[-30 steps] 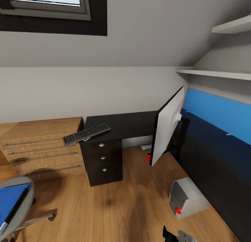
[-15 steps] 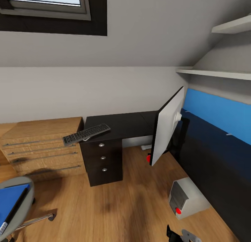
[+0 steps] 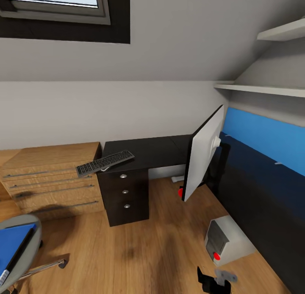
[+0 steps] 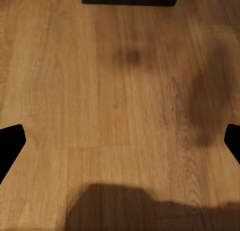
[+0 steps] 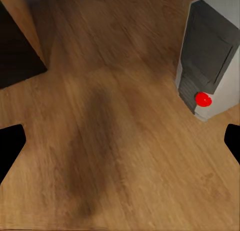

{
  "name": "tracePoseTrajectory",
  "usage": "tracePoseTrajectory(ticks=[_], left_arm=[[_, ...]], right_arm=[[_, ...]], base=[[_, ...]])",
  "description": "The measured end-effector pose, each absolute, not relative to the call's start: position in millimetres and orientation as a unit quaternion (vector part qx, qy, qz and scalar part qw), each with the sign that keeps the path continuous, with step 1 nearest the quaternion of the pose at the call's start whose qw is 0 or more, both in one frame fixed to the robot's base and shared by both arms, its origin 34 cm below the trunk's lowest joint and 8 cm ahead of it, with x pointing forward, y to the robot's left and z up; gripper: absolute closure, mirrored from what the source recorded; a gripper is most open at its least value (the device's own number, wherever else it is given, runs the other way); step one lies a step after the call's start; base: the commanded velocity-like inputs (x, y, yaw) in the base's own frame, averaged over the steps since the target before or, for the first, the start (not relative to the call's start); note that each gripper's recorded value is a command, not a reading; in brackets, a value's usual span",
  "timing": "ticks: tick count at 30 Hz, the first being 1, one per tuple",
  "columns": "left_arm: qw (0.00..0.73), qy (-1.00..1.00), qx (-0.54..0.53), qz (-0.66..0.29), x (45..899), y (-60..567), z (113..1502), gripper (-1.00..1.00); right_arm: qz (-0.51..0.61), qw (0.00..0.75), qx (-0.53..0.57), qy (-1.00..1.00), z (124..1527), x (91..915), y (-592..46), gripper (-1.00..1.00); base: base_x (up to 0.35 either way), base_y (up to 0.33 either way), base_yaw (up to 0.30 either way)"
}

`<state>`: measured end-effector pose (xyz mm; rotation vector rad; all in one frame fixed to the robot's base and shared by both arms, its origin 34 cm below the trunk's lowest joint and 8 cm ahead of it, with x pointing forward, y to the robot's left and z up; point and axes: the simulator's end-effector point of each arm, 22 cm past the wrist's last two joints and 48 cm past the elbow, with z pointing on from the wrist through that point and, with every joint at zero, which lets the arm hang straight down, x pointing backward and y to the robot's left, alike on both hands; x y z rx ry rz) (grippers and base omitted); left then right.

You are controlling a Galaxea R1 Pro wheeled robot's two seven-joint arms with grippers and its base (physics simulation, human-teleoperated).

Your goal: In the bedroom, organize the workspace by keeping the computer under the desk, ensuring the monitor is on the desk, placing the keyboard on the desk next to the monitor, placing the mouse on the desk next to the keyboard, moving the folder from the swivel chair onto the desk next to the mouse, stacking the notebook on top of the folder with the pen on top of the notebook, and positioning the swivel chair next to the desk.

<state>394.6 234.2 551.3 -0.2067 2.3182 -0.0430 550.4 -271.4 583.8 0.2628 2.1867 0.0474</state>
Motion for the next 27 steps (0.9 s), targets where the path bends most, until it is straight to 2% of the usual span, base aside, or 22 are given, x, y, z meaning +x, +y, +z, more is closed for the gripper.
tracePoseTrajectory(ticks=[4,11,22,27], left_arm=[[0.394,0.916,-0.082,-0.014,393,238,550,-1.0],[0.391,0.916,-0.083,-0.011,391,242,549,-1.0],[0.391,0.916,-0.085,-0.008,392,244,549,-1.0],[0.388,0.914,-0.107,0.041,390,266,550,-1.0]], right_arm=[[0.026,0.465,0.084,0.881,594,567,-270,-1.0],[0.029,0.483,0.063,0.873,664,654,-314,-1.0],[-0.043,0.533,0.093,0.84,768,710,-379,-1.0],[-0.059,0.541,0.122,0.83,798,719,-416,-1.0]], base=[[0.0,0.0,0.0],[0.0,0.0,0.0],[0.0,0.0,0.0],[0.0,0.0,0.0]])
